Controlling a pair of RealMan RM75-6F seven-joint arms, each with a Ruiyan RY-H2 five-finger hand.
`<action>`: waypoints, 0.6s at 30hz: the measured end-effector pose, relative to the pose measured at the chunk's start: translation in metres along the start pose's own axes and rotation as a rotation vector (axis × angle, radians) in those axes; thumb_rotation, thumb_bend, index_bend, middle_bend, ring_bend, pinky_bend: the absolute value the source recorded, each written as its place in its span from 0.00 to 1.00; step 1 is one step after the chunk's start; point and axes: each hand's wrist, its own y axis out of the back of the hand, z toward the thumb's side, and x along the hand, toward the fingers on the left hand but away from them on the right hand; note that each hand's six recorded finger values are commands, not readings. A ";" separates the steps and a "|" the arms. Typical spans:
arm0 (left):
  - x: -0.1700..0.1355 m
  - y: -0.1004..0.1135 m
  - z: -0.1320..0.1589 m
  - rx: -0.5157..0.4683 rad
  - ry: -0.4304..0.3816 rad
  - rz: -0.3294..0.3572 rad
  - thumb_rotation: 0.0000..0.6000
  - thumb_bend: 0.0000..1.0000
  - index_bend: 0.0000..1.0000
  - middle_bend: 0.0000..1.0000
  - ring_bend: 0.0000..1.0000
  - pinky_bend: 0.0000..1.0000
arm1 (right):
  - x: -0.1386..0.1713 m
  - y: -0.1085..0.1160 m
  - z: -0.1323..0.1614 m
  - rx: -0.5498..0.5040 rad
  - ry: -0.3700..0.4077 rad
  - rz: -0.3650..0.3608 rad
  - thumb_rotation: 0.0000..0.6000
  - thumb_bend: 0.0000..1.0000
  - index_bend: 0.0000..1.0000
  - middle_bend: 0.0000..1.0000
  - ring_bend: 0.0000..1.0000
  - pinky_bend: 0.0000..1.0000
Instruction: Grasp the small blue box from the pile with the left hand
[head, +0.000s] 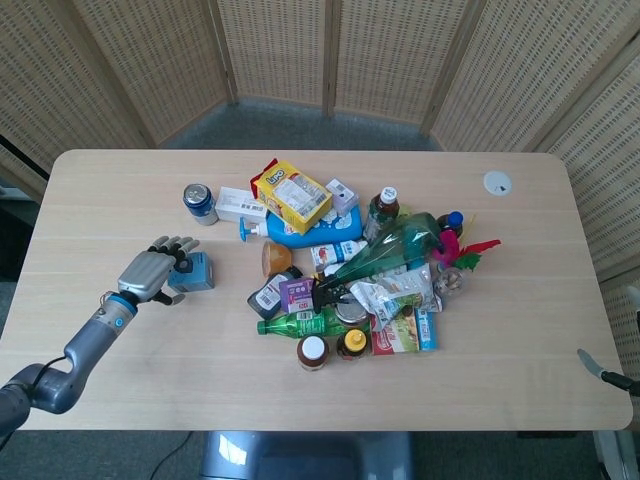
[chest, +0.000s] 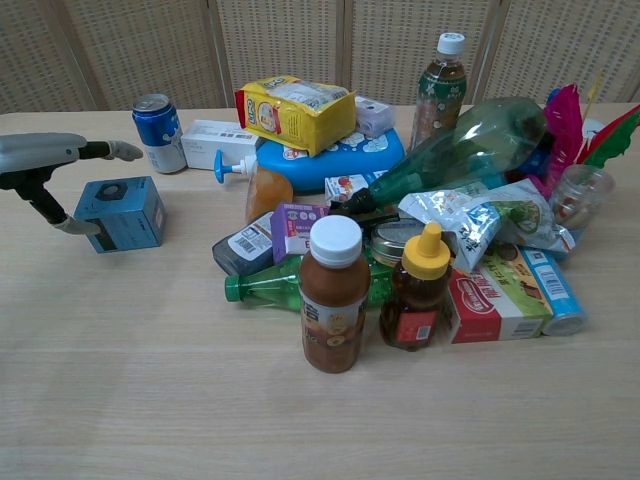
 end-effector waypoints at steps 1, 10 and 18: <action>0.002 -0.002 -0.001 0.001 0.007 -0.004 1.00 0.30 0.00 0.00 0.00 0.00 | 0.000 0.000 -0.001 0.001 -0.002 0.000 0.65 0.18 0.00 0.00 0.00 0.00; 0.029 -0.021 0.014 -0.049 0.034 0.019 1.00 0.30 0.28 0.22 0.26 0.25 | 0.002 -0.002 -0.005 -0.005 -0.014 0.001 0.65 0.18 0.00 0.00 0.00 0.00; 0.035 -0.009 0.021 -0.038 0.026 0.153 1.00 0.39 0.70 0.76 0.85 0.81 | 0.003 -0.003 -0.009 -0.011 -0.019 0.001 0.65 0.18 0.00 0.00 0.00 0.00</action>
